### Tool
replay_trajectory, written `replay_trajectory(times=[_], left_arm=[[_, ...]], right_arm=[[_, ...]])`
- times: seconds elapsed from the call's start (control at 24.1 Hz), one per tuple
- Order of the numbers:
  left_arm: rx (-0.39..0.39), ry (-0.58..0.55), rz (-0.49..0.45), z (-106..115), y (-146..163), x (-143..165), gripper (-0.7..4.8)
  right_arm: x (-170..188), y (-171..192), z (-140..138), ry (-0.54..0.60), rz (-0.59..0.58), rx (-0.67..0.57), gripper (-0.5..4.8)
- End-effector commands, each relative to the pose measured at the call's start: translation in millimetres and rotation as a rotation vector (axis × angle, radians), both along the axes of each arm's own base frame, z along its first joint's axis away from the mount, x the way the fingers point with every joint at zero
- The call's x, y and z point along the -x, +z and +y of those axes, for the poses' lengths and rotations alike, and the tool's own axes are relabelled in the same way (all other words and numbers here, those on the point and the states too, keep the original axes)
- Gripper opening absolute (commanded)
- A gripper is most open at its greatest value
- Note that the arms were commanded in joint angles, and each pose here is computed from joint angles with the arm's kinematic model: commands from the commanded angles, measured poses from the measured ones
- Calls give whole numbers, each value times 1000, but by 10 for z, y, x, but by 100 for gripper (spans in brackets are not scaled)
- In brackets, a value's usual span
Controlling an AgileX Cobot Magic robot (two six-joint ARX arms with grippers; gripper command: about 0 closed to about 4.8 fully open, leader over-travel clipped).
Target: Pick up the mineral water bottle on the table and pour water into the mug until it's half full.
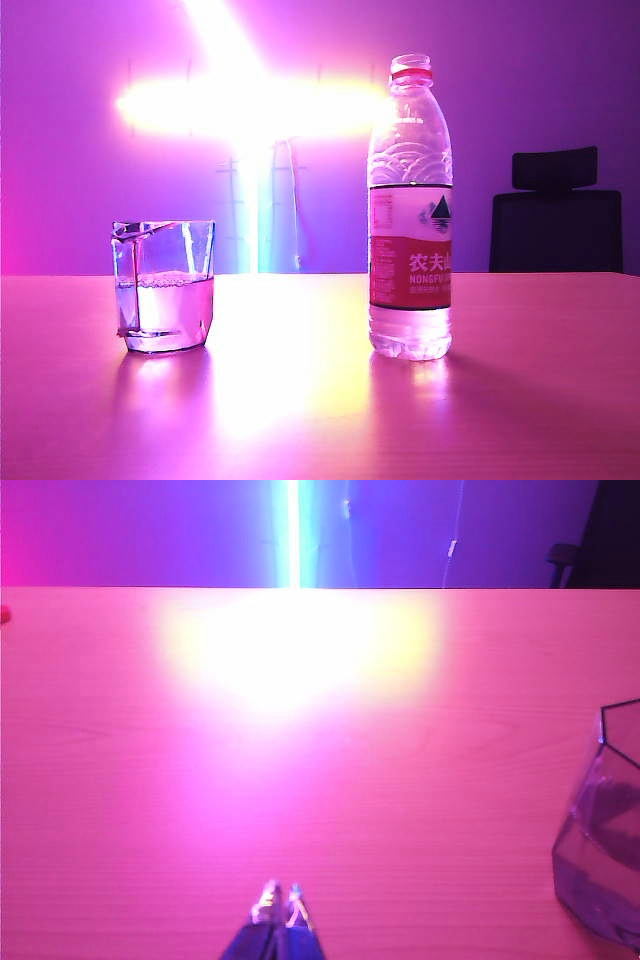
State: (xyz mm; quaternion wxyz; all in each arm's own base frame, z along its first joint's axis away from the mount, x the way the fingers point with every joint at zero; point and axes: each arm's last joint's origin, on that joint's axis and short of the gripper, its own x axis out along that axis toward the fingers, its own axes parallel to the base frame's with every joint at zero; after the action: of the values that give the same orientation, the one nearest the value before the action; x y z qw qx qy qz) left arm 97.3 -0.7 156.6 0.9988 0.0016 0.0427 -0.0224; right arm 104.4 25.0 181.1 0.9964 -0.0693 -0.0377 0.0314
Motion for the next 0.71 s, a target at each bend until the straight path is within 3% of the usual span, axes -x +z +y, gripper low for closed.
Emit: replay_trajectory(times=[0.04,0.21,0.33,0.71], left_arm=[[3,-5,-15,-2,24,0,-2],[3,-5,-15,-2,24,0,-2],[3,-5,-15,-2,24,1,-2],[3,-5,-16,-2,25,0,-2]], right_arm=[[29,-65,-107,-25,-26,2,-8],[63,-87,-234,-87,-16,8,-8],[74,-73,-255,-128,-34,-58,-8],[74,-75,-244,-100,-30,-126,-8]])
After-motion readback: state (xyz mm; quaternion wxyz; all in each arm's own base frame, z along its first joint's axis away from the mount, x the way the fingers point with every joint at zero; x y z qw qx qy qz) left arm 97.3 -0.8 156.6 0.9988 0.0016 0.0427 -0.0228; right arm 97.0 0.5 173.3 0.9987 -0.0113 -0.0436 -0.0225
